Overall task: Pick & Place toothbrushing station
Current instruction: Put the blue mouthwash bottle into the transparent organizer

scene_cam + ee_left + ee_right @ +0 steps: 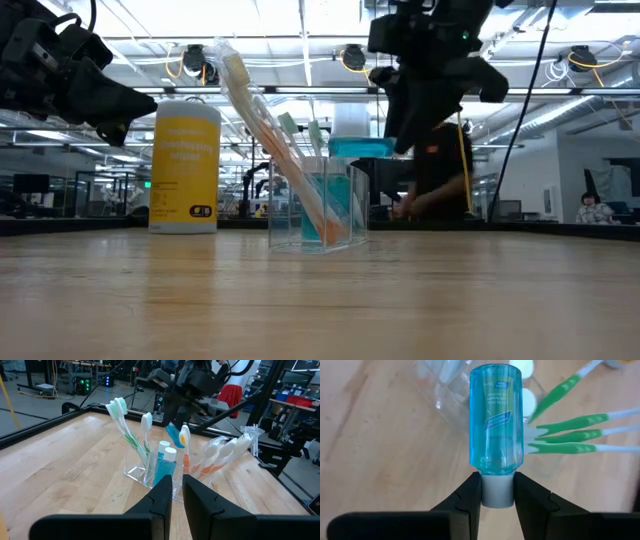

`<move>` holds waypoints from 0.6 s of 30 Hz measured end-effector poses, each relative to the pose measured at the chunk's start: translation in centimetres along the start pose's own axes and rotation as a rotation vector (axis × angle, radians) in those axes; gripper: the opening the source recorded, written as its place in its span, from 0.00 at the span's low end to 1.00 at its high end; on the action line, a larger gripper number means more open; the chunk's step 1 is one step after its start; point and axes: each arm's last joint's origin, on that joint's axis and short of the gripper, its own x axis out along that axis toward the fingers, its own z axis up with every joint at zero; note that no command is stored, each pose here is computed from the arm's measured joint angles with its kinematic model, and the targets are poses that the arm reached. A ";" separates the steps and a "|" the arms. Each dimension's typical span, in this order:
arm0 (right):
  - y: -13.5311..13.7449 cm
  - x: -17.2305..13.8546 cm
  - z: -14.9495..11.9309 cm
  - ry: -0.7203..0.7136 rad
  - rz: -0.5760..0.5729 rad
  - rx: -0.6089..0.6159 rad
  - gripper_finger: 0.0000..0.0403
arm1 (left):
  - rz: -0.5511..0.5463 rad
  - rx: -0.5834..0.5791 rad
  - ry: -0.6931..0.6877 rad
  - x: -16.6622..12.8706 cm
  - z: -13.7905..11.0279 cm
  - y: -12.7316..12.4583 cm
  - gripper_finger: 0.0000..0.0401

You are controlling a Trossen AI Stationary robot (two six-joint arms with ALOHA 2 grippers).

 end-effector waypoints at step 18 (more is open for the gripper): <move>0.2 1.1 0.0 0.016 0.023 -0.005 0.25 | 0.000 0.000 0.000 0.0 0.0 0.0 0.12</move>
